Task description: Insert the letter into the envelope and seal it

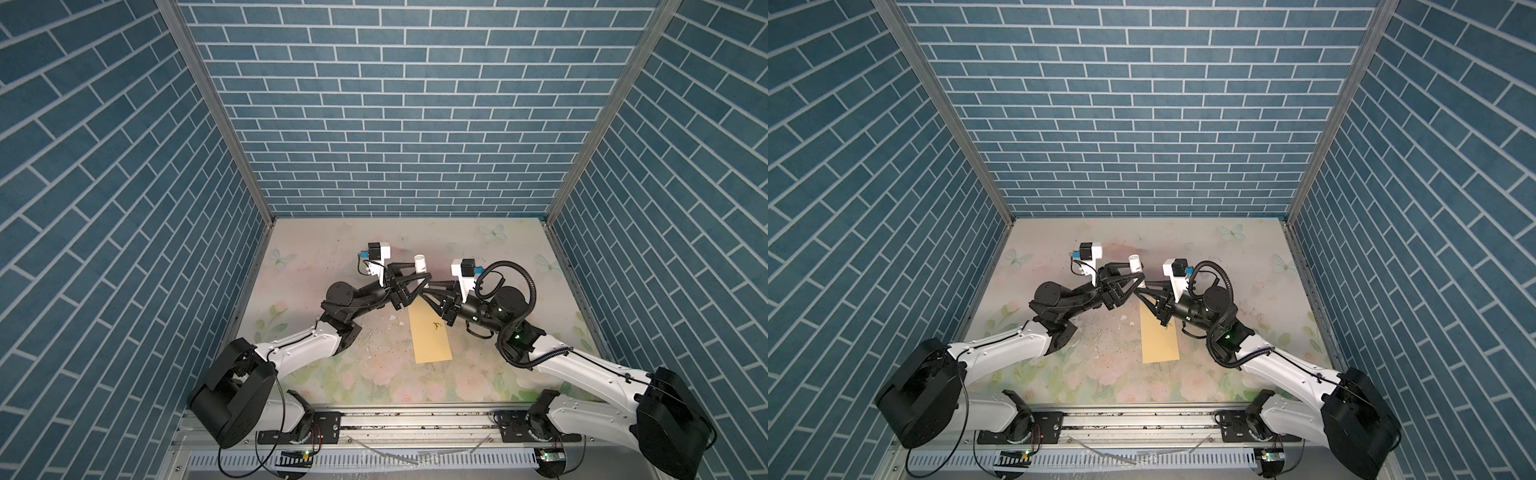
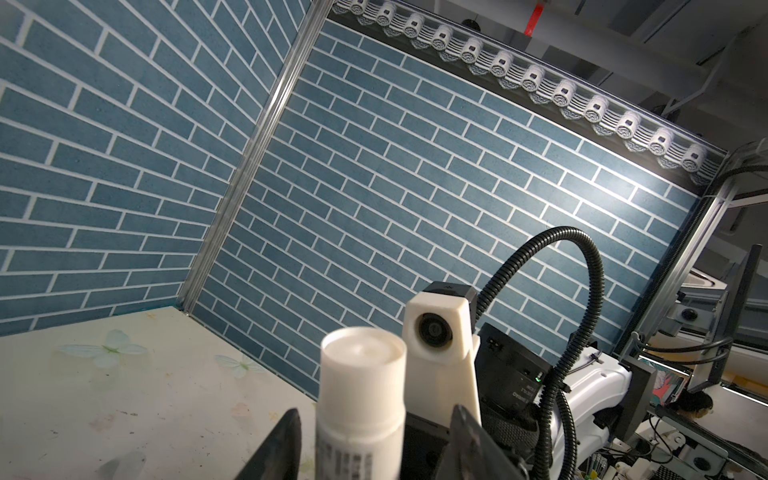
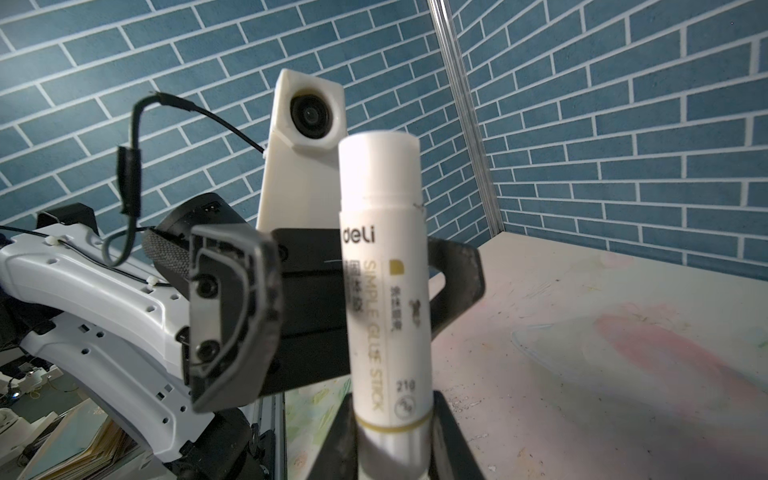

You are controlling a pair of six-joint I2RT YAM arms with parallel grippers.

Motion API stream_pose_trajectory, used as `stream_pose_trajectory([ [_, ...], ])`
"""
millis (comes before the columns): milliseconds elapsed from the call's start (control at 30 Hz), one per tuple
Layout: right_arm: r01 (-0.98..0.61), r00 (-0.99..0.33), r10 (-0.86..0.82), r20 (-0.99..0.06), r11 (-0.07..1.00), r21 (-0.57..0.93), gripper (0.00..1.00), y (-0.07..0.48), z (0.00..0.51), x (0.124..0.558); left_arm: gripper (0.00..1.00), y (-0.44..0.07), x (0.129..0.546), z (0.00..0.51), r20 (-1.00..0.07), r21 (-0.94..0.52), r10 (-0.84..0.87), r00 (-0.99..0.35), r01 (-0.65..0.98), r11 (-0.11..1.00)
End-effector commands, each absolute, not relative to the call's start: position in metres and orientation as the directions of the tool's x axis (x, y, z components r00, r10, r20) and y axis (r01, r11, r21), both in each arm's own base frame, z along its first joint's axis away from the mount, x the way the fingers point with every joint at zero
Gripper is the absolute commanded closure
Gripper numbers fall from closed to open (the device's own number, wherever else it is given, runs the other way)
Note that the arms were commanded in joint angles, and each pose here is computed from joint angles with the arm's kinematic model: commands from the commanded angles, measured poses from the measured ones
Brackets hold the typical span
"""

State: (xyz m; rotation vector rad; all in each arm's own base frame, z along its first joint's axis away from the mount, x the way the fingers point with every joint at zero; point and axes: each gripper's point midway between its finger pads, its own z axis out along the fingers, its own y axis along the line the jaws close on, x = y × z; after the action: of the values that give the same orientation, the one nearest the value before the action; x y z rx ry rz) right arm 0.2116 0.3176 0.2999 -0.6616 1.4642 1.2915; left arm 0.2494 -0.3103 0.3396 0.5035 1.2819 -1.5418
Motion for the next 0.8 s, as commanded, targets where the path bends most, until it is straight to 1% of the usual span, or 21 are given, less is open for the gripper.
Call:
stream_pose_trajectory([
  [0,-0.907,-0.291,0.285,-0.913,0.223,0.358,1.0,0.317,0.329,0.209,0.47,-0.309,0.248,0.337,-0.817,-0.457,-0.434,-0.38,0.885,0.084],
  [100,-0.909,-0.293,0.283,-0.914,0.215,0.358,1.0,0.318,0.33,0.209,0.53,-0.31,0.25,0.335,-0.811,-0.467,-0.436,-0.39,0.881,0.08],
  [200,-0.909,-0.298,0.279,-0.913,0.21,0.361,1.0,0.319,0.329,0.209,0.65,-0.311,0.251,0.333,-0.809,-0.472,-0.436,-0.394,0.878,0.083],
  [300,-0.906,-0.302,0.27,-0.914,0.218,0.364,1.0,0.32,0.327,0.21,0.82,-0.311,0.253,0.33,-0.813,-0.472,-0.43,-0.392,0.876,0.095],
  [367,-0.903,-0.304,0.242,-0.921,0.236,0.36,1.0,0.32,0.322,0.211,0.95,-0.311,0.254,0.326,-0.823,-0.467,-0.418,-0.384,0.877,0.116],
  [400,-0.901,-0.303,0.227,-0.925,0.249,0.356,0.94,0.32,0.32,0.212,1.0,-0.311,0.254,0.325,-0.831,-0.46,-0.411,-0.375,0.878,0.129],
  [467,-0.892,-0.296,0.193,-0.936,0.295,0.343,0.76,0.316,0.314,0.214,1.0,-0.31,0.256,0.317,-0.855,-0.44,-0.383,-0.349,0.88,0.179],
  [533,-0.876,-0.29,0.141,-0.947,0.36,0.322,0.57,0.308,0.305,0.217,1.0,-0.305,0.259,0.309,-0.892,-0.389,-0.345,-0.292,0.884,0.26],
  [633,-0.838,-0.283,0.075,-0.956,0.466,0.285,0.39,0.291,0.294,0.224,1.0,-0.295,0.259,0.299,-0.948,-0.264,-0.272,-0.167,0.889,0.373],
  [733,-0.775,-0.284,0.018,-0.959,0.585,0.24,0.23,0.266,0.283,0.233,1.0,-0.287,0.255,0.291,-0.977,-0.128,-0.209,-0.038,0.89,0.438],
  [767,-0.749,-0.289,0.003,-0.957,0.622,0.228,0.19,0.257,0.28,0.237,1.0,-0.285,0.253,0.288,-0.982,-0.092,-0.19,-0.006,0.89,0.447],
])
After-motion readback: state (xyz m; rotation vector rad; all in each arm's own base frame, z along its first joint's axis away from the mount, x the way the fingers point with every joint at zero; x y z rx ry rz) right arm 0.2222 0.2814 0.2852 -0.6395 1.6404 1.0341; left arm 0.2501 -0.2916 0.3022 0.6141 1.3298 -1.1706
